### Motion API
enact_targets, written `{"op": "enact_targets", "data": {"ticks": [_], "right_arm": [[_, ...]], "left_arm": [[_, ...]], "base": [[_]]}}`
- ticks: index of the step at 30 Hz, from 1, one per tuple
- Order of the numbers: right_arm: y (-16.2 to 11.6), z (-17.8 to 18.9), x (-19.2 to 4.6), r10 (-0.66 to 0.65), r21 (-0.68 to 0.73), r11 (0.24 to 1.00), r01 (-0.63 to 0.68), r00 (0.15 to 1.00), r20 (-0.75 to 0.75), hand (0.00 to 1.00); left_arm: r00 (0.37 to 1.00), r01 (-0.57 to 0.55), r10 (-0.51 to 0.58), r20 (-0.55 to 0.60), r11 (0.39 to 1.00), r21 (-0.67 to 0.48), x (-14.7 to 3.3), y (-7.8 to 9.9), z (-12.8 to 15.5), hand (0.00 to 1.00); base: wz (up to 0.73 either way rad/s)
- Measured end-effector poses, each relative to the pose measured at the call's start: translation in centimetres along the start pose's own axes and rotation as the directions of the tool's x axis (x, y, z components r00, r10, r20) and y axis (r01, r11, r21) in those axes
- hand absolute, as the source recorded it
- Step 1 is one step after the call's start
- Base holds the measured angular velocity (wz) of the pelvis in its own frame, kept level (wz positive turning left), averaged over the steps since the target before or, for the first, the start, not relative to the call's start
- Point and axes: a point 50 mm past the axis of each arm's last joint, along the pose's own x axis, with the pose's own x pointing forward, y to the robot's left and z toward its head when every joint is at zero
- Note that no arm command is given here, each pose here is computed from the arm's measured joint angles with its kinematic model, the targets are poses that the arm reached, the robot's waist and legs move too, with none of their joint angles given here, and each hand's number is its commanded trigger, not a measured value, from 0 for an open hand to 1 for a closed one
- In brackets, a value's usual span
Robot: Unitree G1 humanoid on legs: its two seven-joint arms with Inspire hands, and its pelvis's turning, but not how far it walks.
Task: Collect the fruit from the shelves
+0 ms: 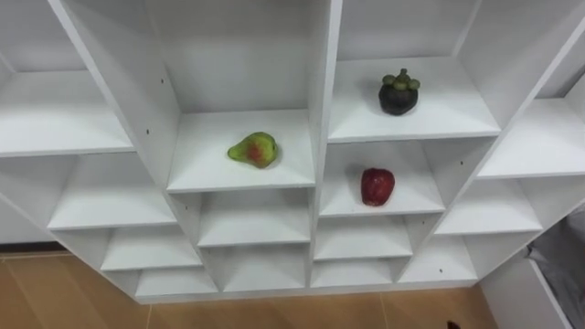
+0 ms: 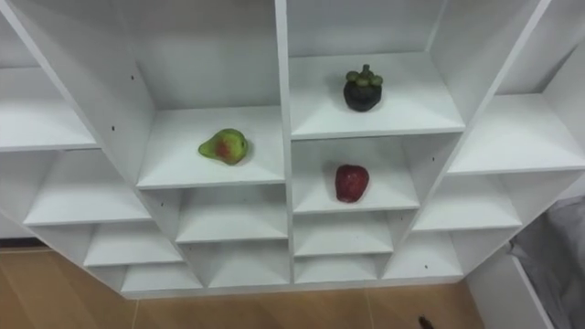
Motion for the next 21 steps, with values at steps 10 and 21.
{"op": "enact_targets", "data": {"ticks": [10, 21], "right_arm": [[-0.1, 6.6, -3.1, -0.016, -0.001, 1.0, 0.018, 0.922, 0.387, 0.0], [-0.7, 12.5, -5.7, -0.113, 0.066, 0.994, 0.092, 0.763, 0.637, 0.0]], "left_arm": [[0.998, -0.003, 0.001, 0.057, 0.999, 0.032, 0.0, 0.1, 0.9, 1.0], [0.998, 0.01, -0.011, 0.06, 0.999, 0.031, -0.2, 0.0, 0.1, 1.0]], "base": [[-0.09], [-0.04]]}}
